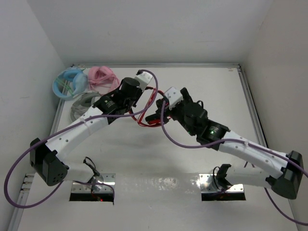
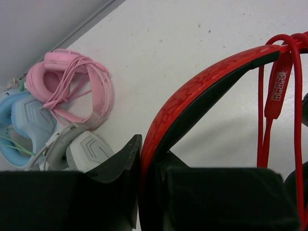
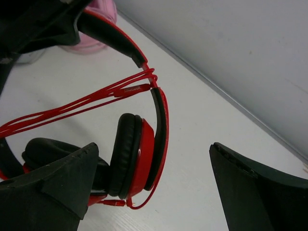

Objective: Wrap the headphones

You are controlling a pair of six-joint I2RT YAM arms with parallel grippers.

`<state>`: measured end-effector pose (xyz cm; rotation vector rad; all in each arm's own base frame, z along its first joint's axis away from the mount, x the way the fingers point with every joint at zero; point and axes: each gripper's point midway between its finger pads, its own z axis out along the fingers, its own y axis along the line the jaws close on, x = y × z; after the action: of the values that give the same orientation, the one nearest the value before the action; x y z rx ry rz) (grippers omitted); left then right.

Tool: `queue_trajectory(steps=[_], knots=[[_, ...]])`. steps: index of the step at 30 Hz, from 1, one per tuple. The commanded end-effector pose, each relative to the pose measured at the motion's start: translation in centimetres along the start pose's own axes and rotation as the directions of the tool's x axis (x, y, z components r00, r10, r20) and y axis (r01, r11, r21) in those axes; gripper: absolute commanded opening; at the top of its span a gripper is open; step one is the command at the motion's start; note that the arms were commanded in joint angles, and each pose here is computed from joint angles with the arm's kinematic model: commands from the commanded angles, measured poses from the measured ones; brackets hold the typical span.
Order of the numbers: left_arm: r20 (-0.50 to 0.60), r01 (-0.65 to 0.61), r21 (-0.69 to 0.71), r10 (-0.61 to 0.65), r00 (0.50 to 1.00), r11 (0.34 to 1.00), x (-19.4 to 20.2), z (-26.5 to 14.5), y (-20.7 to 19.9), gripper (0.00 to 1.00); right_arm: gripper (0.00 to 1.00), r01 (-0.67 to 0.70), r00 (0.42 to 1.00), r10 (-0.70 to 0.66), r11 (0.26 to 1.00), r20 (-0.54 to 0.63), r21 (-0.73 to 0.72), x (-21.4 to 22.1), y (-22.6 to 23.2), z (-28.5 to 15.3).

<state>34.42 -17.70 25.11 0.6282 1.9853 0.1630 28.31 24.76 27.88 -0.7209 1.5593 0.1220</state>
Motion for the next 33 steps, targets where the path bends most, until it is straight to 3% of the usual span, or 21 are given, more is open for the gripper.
queue_trajectory(steps=[1, 4, 8, 13, 22, 23, 26, 27, 29, 33], knots=[[0.095, 0.051, 0.021, -0.053, 0.994, 0.998, -2.5, -0.9, 0.0, 0.0, 0.95, -0.042, 0.999, 0.041, 0.997, 0.019, 0.071, -1.9, -1.2, 1.0], [0.096, 0.048, 0.033, -0.051, 0.994, 0.998, -2.5, -0.9, -0.2, 0.0, 0.88, -0.07, 0.997, 0.071, 0.995, -0.011, 0.064, -1.7, -1.4, 2.4], [0.099, 0.053, 0.019, -0.055, 0.994, 0.998, -2.6, -0.9, 0.1, 0.0, 0.88, -0.112, 0.989, 0.108, 0.993, -0.098, -0.034, 0.4, 0.3, 3.8], [0.113, 0.057, 0.026, -0.059, 0.992, 0.998, -2.9, -1.3, 0.2, 0.0, 0.87, -0.207, 0.96, 0.205, 0.978, -0.193, 0.014, 3.2, -0.1, 5.2], [0.138, 0.07, -0.004, -0.069, 0.988, 0.998, -3.5, -1.6, 0.9, 0.0, 0.68, -0.301, 0.919, 0.268, 0.951, -0.288, -0.075, 6.1, 2.0, 7.0], [0.141, 0.073, -0.005, -0.071, 0.987, 0.997, -3.7, -1.6, 0.9, 0.0, 0.65, -0.302, 0.918, 0.263, 0.949, -0.296, -0.095, 6.3, 2.4, 7.1], [0.146, 0.076, -0.007, -0.074, 0.986, 0.997, -3.8, -1.7, 1.1, 0.0, 0.41, -0.302, 0.915, 0.257, 0.947, -0.31, -0.108, 7.1, 2.9, 7.1], [0.149, 0.077, -0.007, -0.075, 0.986, 0.997, -3.9, -1.7, 1.1, 0.0, 0.23, -0.303, 0.916, 0.259, 0.947, -0.306, -0.105, 7.1, 2.9, 7.1], [0.145, 0.075, -0.006, -0.073, 0.987, 0.997, -3.7, -1.7, 1.0, 0.0, 0.02, -0.305, 0.917, 0.269, 0.949, -0.295, -0.084, 7.1, 2.5, 7.1], [0.141, 0.071, -0.005, -0.07, 0.988, 0.997, -3.4, -1.3, 0.8, 0.0, 0.0, -0.297, 0.919, 0.265, 0.952, -0.294, -0.072, 7.2, 2.3, 7.0]])
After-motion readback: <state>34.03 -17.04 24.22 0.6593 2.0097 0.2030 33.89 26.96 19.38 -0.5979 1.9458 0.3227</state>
